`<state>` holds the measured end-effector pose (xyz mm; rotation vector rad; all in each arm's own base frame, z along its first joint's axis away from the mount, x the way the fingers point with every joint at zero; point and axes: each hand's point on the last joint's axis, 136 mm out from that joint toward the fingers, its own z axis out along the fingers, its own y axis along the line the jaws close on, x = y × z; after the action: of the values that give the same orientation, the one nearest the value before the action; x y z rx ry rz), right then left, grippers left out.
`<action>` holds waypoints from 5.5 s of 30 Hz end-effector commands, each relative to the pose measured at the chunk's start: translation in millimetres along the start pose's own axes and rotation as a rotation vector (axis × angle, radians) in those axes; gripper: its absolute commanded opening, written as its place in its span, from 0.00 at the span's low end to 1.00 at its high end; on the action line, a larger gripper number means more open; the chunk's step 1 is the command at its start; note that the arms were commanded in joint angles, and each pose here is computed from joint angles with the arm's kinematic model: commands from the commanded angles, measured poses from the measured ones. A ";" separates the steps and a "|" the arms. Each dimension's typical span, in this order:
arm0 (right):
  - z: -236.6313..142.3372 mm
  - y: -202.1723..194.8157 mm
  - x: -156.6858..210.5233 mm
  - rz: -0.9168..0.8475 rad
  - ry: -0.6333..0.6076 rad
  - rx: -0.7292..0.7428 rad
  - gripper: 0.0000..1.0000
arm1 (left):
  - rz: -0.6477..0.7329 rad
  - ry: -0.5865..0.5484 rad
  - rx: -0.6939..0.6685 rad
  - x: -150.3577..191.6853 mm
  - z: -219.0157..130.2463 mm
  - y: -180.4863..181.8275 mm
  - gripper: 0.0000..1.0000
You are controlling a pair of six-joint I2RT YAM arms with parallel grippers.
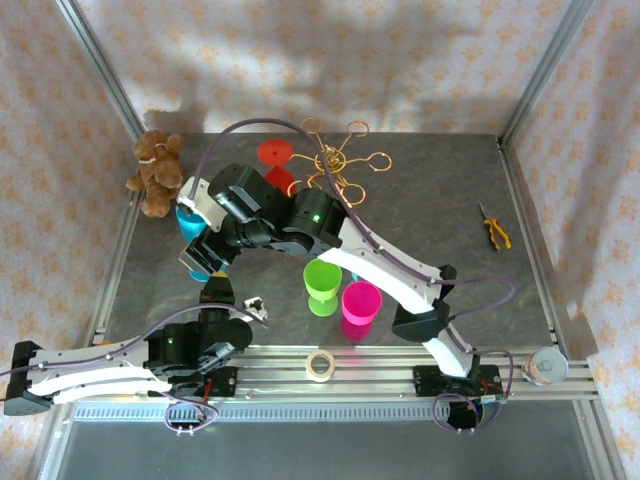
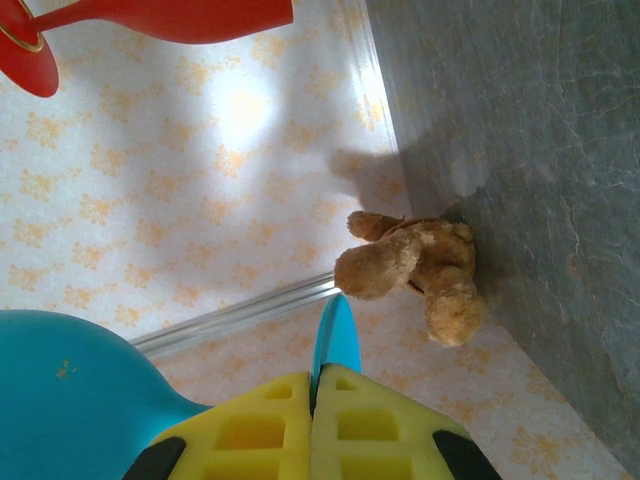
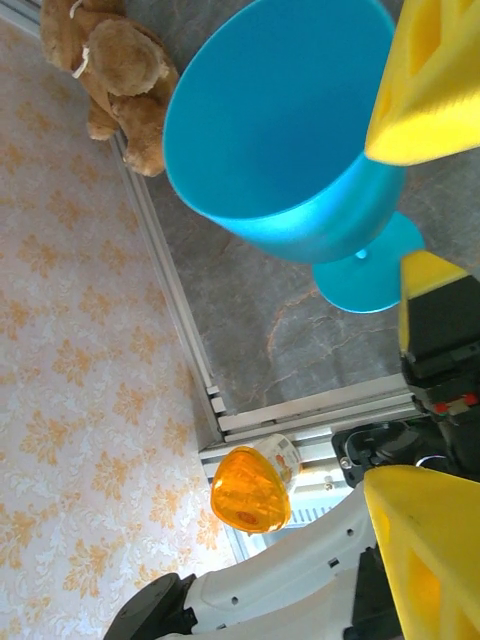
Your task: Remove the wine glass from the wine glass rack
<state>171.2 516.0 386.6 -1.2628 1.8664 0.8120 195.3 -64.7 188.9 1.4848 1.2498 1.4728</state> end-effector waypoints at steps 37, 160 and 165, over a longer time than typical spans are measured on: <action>4.4 -14.8 43.7 -0.040 0.182 -0.071 0.36 | 0.051 0.009 -0.033 -10.3 -2.7 6.2 0.00; 19.4 1.2 227.6 0.165 0.378 0.342 0.00 | -0.766 0.211 -0.159 101.3 -22.8 81.3 0.50; 22.8 1.6 233.5 0.169 0.394 0.341 0.00 | -0.813 0.221 -0.172 113.9 -25.0 85.0 0.50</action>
<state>115.5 421.5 184.2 -1.1310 2.3295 0.3261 181.4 -16.1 294.1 0.7372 1.5105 1.0805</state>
